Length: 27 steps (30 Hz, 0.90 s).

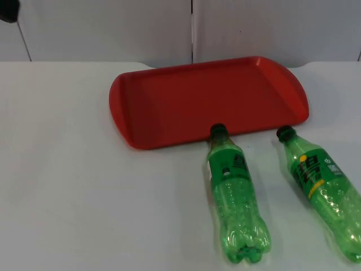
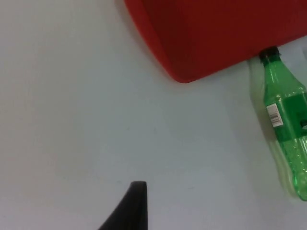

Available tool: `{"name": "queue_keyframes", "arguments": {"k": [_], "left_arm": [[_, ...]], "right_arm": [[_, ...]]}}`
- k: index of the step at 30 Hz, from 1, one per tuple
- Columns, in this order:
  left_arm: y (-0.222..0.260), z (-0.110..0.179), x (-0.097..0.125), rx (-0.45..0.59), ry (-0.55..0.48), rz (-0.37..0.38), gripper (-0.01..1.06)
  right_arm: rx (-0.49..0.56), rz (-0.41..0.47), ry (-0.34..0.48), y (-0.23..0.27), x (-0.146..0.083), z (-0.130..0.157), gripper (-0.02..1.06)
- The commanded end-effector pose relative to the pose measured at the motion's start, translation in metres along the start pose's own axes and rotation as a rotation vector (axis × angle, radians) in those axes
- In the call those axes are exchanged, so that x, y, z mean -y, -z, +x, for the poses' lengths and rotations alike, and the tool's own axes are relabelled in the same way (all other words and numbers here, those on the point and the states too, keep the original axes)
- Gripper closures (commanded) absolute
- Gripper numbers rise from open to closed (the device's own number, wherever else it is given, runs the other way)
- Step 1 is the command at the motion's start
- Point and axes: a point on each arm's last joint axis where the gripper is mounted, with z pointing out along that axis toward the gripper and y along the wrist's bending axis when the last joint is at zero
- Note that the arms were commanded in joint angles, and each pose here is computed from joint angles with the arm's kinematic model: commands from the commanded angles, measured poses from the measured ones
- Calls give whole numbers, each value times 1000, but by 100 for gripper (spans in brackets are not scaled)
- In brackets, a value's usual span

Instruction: Place the bottle upright on the tray.

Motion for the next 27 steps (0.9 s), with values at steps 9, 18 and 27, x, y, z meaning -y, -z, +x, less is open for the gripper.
{"name": "queue_keyframes", "arguments": {"k": [9, 18, 27], "left_arm": [[-37, -7, 34, -49, -54, 82, 0], [-74, -5, 65, -106, -68, 119, 0], [-126, -3, 105, -206, -107, 122, 0]], "right_arm": [[9, 3, -2, 0, 0, 0, 0], [9, 3, -2, 0, 0, 0, 0], [9, 3, -2, 0, 0, 0, 0]]}}
